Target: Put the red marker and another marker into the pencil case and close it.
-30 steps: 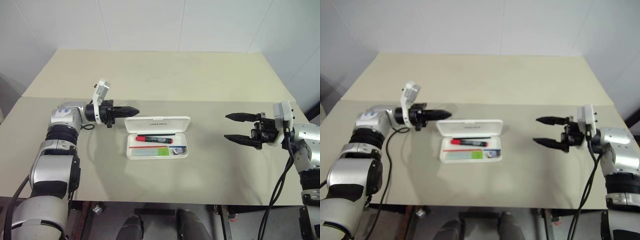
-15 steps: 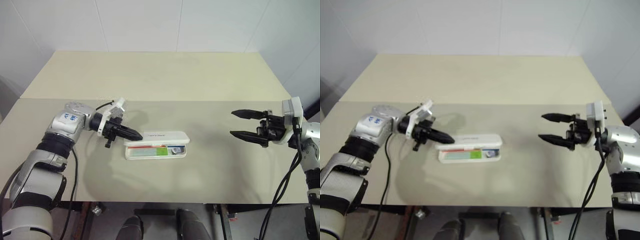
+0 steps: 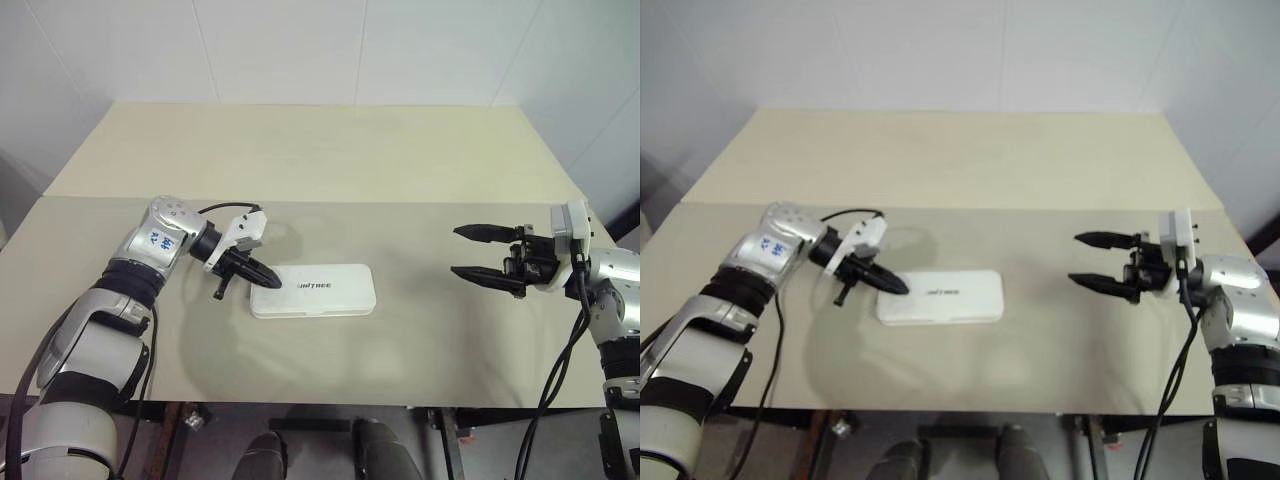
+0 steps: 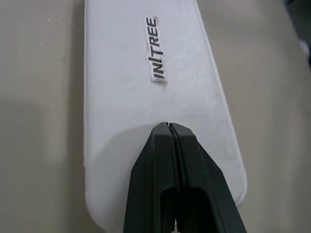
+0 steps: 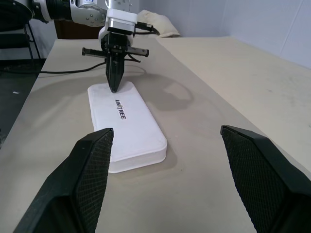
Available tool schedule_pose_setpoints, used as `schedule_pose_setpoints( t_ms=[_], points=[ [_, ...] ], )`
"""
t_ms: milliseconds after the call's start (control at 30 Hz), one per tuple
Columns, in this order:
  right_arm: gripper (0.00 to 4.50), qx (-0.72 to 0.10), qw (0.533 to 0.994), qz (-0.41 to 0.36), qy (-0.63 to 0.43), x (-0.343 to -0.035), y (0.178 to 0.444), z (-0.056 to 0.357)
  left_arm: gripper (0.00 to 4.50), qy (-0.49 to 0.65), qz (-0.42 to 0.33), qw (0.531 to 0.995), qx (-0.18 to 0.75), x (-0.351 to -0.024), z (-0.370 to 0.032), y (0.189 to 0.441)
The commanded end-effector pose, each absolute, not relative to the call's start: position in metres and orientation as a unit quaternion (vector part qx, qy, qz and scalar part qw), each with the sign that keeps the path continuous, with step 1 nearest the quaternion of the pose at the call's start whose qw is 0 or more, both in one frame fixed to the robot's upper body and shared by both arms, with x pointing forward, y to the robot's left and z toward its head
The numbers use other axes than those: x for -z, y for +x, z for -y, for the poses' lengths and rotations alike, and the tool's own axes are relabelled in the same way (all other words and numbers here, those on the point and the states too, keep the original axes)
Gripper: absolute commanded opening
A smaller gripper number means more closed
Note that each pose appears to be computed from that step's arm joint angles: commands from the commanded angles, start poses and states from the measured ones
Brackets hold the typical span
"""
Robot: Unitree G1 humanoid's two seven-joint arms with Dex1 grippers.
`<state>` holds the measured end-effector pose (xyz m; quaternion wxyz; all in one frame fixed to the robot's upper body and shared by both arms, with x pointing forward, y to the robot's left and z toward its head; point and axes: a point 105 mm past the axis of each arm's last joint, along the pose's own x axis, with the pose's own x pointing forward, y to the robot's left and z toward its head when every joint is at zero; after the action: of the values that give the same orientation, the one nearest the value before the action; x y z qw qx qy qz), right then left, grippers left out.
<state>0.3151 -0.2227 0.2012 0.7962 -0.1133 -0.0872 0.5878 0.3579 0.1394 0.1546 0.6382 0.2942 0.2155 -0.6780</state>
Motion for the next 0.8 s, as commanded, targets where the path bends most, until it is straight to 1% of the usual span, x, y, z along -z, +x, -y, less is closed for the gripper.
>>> schedule_pose_setpoints(
  t_ms=[33,133,233,267,367,400,433,500,533,567,600,633,700,733,767,800],
  points=[
    [4.5,-0.616,0.771,0.102,-0.125,-0.209,0.307,0.22,0.02,0.341,-0.283,0.584,0.68,-0.128,-0.155,0.352],
    [4.5,-0.617,0.77,0.104,-0.126,-0.209,0.308,0.219,0.02,0.347,-0.265,0.602,0.668,-0.133,-0.149,0.36],
    [4.5,-0.616,0.77,0.105,-0.127,-0.21,0.309,0.218,0.02,0.287,-0.249,0.64,0.668,-0.146,-0.143,0.364],
    [4.5,-0.615,0.771,0.105,-0.128,-0.209,0.31,0.218,0.02,0.268,-0.23,0.66,0.663,-0.154,-0.14,0.368],
    [4.5,-0.615,0.771,0.105,-0.127,-0.209,0.311,0.217,0.02,0.223,-0.138,0.746,0.612,-0.183,-0.139,0.387],
    [4.5,-0.615,0.771,0.105,-0.126,-0.209,0.312,0.216,0.02,0.216,-0.11,0.763,0.599,-0.191,-0.141,0.389],
    [4.5,-0.615,0.771,0.105,-0.126,-0.209,0.312,0.216,0.02,0.213,-0.094,0.772,0.591,-0.196,-0.142,0.39],
    [4.5,-0.616,0.771,0.104,-0.125,-0.209,0.314,0.215,0.02,0.209,-0.076,0.774,0.593,-0.197,-0.148,0.382],
    [4.5,-0.616,0.771,0.104,-0.126,-0.21,0.315,0.215,0.02,0.193,-0.052,0.773,0.602,-0.202,-0.149,0.376],
    [4.5,-0.616,0.77,0.103,-0.126,-0.21,0.317,0.214,0.02,0.171,-0.005,0.774,0.609,-0.214,-0.148,0.369],
    [4.5,-0.618,0.769,0.102,-0.127,-0.211,0.319,0.213,0.4,0.15,0.044,0.758,0.633,-0.225,-0.148,0.355],
    [4.5,-0.618,0.769,0.102,-0.127,-0.211,0.32,0.212,0.6,0.137,0.074,0.745,0.649,-0.232,-0.147,0.345],
    [4.5,-0.62,0.767,0.102,-0.129,-0.214,0.324,0.209,1.22,0.145,0.087,0.722,0.671,-0.23,-0.15,0.327],
    [4.5,-0.621,0.766,0.103,-0.131,-0.215,0.326,0.207,1.5,0.144,0.09,0.717,0.677,-0.229,-0.151,0.321],
    [4.5,-0.622,0.765,0.104,-0.131,-0.216,0.329,0.206,1.88,0.141,0.091,0.714,0.679,-0.229,-0.153,0.316],
    [4.5,-0.624,0.763,0.104,-0.132,-0.217,0.331,0.203,2.14,0.138,0.093,0.714,0.68,-0.229,-0.156,0.311]
  ],
)
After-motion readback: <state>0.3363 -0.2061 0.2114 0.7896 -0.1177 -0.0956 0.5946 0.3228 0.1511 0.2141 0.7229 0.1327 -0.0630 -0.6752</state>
